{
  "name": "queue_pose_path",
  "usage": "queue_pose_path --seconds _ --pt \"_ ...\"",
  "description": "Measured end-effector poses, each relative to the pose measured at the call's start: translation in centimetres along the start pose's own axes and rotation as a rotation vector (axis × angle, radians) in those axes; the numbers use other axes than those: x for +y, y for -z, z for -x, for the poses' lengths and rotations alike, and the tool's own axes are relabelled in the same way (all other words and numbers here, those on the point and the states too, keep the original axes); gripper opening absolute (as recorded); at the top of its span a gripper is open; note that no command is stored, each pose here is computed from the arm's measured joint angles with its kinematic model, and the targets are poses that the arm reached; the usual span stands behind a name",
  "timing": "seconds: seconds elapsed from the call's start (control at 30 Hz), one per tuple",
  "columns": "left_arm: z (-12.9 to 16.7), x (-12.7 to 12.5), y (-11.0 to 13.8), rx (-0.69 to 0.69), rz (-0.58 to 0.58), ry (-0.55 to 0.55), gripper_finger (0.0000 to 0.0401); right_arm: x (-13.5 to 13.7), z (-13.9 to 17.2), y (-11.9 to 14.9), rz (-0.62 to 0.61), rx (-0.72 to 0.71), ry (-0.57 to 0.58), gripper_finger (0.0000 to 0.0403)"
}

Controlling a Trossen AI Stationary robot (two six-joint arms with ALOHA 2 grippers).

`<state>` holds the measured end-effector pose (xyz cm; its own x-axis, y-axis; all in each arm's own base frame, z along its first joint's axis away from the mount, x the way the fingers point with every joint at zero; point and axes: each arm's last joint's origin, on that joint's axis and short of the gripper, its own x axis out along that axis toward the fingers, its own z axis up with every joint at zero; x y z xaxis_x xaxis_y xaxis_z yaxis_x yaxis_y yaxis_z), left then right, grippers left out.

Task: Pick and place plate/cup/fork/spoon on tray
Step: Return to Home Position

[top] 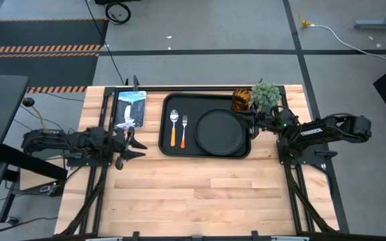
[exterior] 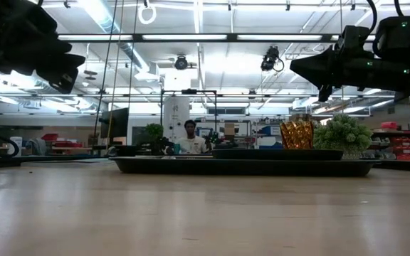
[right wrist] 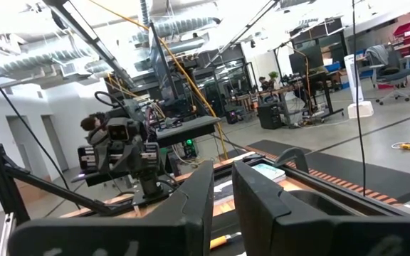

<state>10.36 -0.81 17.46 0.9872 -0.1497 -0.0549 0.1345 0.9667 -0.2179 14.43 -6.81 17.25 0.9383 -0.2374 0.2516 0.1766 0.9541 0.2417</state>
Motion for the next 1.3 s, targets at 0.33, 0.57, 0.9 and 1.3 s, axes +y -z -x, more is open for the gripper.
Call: queue_pose_path --seconds 0.33,0.57,0.9,1.3 --pt "0.00 0.00 -0.03 -0.003 0.067 0.000 0.0142 0.00 0.00 0.00 0.000 0.000 0.000 0.0059" --pt "0.00 0.00 -0.03 -0.003 0.067 -0.001 0.0142 0.00 0.00 0.00 0.000 0.000 0.000 0.0059" --pt "0.02 -0.02 -0.09 -0.010 0.063 0.001 0.0142 0.00 0.00 0.00 0.000 0.000 0.000 0.0059" --pt "0.71 0.17 -0.76 -0.098 0.055 -0.020 0.0142 0.00 0.00 0.01 0.000 0.001 0.000 0.0059"
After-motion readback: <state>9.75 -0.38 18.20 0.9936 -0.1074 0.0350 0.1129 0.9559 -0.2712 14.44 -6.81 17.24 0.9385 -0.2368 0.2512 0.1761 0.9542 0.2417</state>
